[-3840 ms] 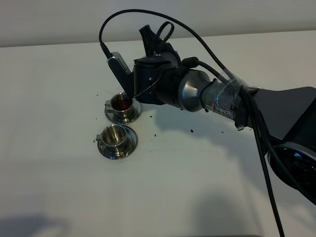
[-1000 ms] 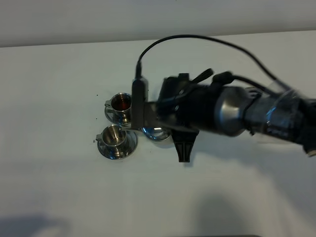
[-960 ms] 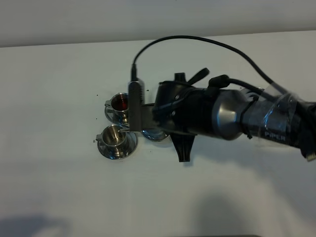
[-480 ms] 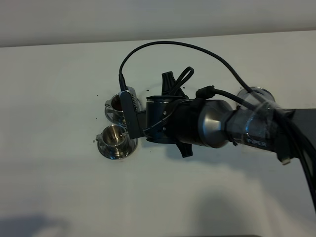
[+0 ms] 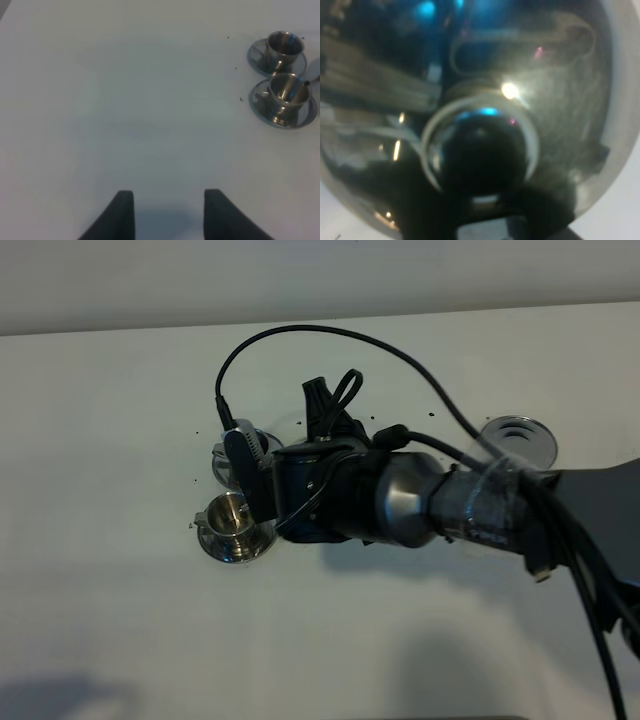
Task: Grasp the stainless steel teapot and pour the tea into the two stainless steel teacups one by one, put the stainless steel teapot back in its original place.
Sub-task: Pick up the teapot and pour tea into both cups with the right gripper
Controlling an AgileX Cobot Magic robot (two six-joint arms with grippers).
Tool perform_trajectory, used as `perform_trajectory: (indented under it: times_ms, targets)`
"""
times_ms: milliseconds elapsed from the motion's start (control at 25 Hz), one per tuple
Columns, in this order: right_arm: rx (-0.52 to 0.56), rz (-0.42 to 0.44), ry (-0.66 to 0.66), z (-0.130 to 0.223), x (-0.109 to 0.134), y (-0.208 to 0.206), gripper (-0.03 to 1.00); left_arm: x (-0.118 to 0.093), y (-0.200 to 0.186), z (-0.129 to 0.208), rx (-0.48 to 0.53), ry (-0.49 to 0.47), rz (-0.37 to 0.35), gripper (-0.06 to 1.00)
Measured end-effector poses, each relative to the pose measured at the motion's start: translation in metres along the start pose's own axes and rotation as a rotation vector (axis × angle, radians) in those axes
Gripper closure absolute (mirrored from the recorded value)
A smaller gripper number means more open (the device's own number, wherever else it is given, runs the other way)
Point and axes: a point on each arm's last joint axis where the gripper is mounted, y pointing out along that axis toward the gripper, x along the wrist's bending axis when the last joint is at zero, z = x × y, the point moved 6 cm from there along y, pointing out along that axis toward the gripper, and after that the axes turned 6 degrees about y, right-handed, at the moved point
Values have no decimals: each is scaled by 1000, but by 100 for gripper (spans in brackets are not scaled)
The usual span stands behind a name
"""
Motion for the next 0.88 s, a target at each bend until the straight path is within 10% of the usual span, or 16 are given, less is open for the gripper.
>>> perform_trajectory:
  times_ms: [880]
  targets:
    - [19,136,-145,-14,-16,-11,79,0,0,0,0,-1,0,58]
